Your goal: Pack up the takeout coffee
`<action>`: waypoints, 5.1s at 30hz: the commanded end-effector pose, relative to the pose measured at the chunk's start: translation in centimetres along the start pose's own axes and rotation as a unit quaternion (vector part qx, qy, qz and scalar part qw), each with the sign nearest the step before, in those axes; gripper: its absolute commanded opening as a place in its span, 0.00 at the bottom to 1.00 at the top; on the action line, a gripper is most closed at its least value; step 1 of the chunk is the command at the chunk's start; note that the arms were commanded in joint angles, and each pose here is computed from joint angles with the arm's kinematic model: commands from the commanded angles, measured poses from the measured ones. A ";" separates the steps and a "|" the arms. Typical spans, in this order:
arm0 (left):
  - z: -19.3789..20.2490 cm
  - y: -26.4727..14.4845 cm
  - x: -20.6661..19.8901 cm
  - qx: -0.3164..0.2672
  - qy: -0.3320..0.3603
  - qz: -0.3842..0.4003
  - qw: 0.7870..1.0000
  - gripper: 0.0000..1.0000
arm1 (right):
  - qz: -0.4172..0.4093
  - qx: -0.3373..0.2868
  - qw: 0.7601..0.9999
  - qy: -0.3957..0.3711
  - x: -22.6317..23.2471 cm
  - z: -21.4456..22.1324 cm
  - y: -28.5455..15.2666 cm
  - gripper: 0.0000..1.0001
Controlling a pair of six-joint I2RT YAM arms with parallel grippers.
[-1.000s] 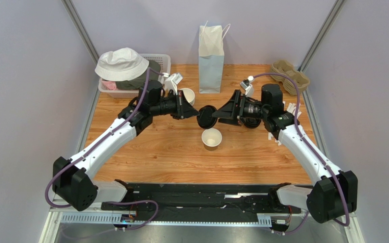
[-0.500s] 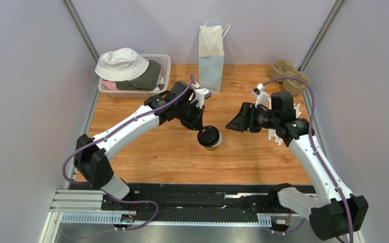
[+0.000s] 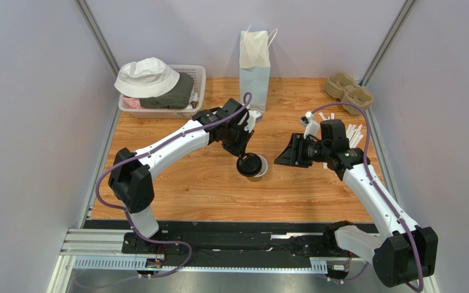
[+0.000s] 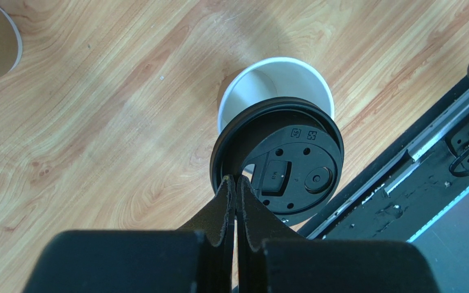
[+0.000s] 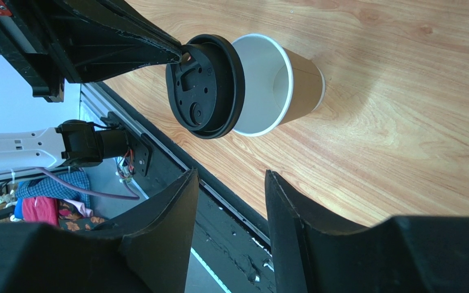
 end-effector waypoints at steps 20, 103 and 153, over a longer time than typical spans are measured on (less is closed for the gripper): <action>-2.8 2.6 -0.6 -0.040 0.005 -0.004 0.999 0.00 | -0.015 -0.014 0.999 -0.034 0.2 -0.6 0.2 0.52; 1.0 -5.8 -0.6 -0.196 -0.163 0.297 0.920 0.76 | -0.189 0.223 0.956 0.004 4.0 -1.5 6.9 0.83; -0.2 1.4 0.0 -0.141 -0.218 0.320 0.911 0.13 | -0.177 0.228 0.955 0.067 0.0 -2.3 8.6 0.37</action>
Point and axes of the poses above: each gripper's point midway between its finger pads, its own y axis out along the fingers, its own x axis along the line the jaws close on, z = x × y, the point moved 6 cm from there along -y, back along the fingers, and after that the axes turned 2 degrees about y, right-handed, at the moved point
